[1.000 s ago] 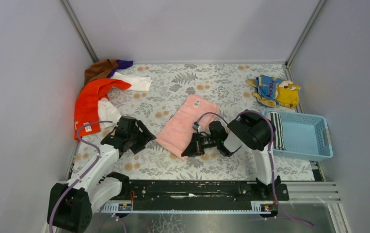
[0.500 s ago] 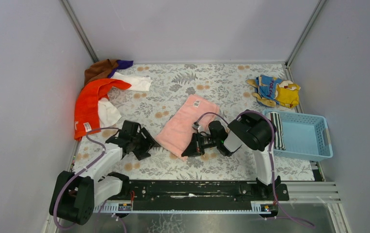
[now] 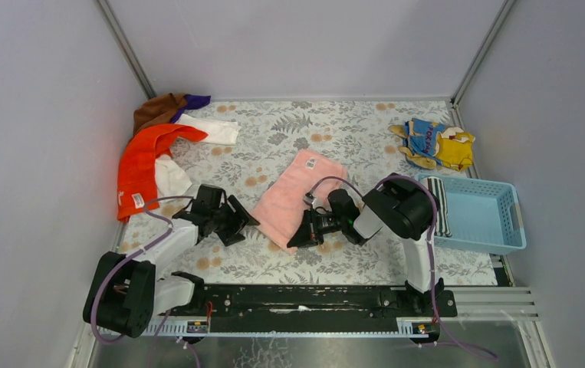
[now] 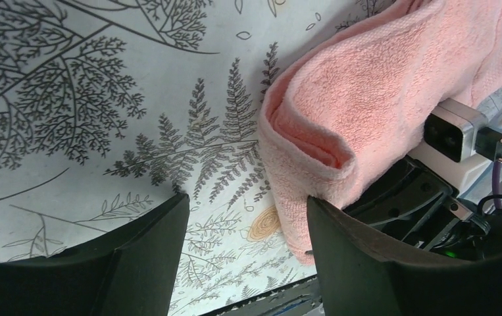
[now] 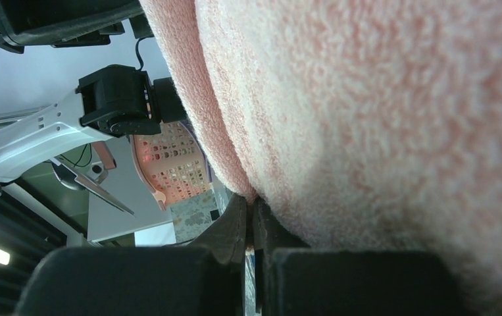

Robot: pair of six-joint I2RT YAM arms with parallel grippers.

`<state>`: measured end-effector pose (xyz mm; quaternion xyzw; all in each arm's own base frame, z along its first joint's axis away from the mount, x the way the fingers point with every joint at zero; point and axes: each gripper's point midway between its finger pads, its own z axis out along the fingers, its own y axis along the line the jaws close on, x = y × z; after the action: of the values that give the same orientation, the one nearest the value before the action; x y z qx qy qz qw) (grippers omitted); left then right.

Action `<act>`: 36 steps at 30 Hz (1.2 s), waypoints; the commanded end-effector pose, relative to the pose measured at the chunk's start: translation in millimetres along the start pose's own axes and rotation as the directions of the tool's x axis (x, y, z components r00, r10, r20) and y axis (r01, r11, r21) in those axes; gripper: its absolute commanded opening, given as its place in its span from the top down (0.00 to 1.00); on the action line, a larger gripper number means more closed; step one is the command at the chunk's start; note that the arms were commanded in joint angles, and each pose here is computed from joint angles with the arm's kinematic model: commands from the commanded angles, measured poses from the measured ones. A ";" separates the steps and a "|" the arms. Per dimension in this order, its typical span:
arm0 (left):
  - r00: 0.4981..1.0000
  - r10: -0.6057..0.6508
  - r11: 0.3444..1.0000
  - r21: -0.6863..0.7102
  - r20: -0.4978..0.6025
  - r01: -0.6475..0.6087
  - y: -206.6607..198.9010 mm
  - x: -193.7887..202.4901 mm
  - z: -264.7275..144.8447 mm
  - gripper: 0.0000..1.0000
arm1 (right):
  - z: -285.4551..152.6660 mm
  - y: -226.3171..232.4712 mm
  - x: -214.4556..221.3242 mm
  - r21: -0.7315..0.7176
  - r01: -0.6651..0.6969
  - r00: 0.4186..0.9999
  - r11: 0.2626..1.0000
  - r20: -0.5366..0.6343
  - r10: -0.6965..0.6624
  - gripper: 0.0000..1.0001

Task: Roll the towels
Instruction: Roll the towel at the center of the board.

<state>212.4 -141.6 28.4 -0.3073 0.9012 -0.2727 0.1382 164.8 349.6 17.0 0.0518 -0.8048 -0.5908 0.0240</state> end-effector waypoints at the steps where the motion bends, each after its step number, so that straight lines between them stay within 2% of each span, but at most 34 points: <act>1: 1.000 0.010 0.998 0.059 0.019 -0.011 -17.9 -9.5 1.4 0.34 | -5.0 -24.6 0.9 0.104 -0.098 0.995 0.990 0.013 0.097 0.97; 16: 0.999 -0.007 0.996 0.093 0.046 0.003 -25.4 -18.0 10.1 0.33 | -5.6 -27.4 -1.2 0.150 -0.073 0.997 0.986 0.003 0.074 0.97; 21: 0.997 -0.037 0.999 0.010 0.071 0.036 -9.5 -23.4 17.7 0.34 | -8.7 -27.0 -3.2 0.197 -0.035 0.999 0.980 -0.001 0.036 0.95; 23: 0.996 -0.050 0.998 -0.038 0.069 0.052 1.7 -21.8 21.5 0.37 | -11.4 -26.8 -5.9 0.231 0.002 1.000 0.973 -0.005 -0.001 0.93; 27: 0.996 -0.065 0.993 -0.090 0.061 0.070 18.5 -16.8 27.0 0.51 | -18.1 -22.5 -11.4 0.305 0.054 0.999 0.951 -0.012 -0.053 0.91; 30: 0.996 -0.067 0.990 -0.123 0.051 0.073 29.1 -12.8 30.7 0.54 | -20.6 -14.1 -17.0 0.344 0.108 0.994 0.933 -0.022 -0.107 0.90; 36: 0.997 -0.068 0.983 -0.170 0.037 0.073 42.9 -8.4 35.7 0.56 | -26.3 5.8 -33.0 0.408 0.209 0.977 0.889 -0.042 -0.210 0.98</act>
<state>244.3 -150.5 19.5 -0.3345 0.8850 -0.2883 0.1478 185.5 337.7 22.5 0.1065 -0.8821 -0.4587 -0.0100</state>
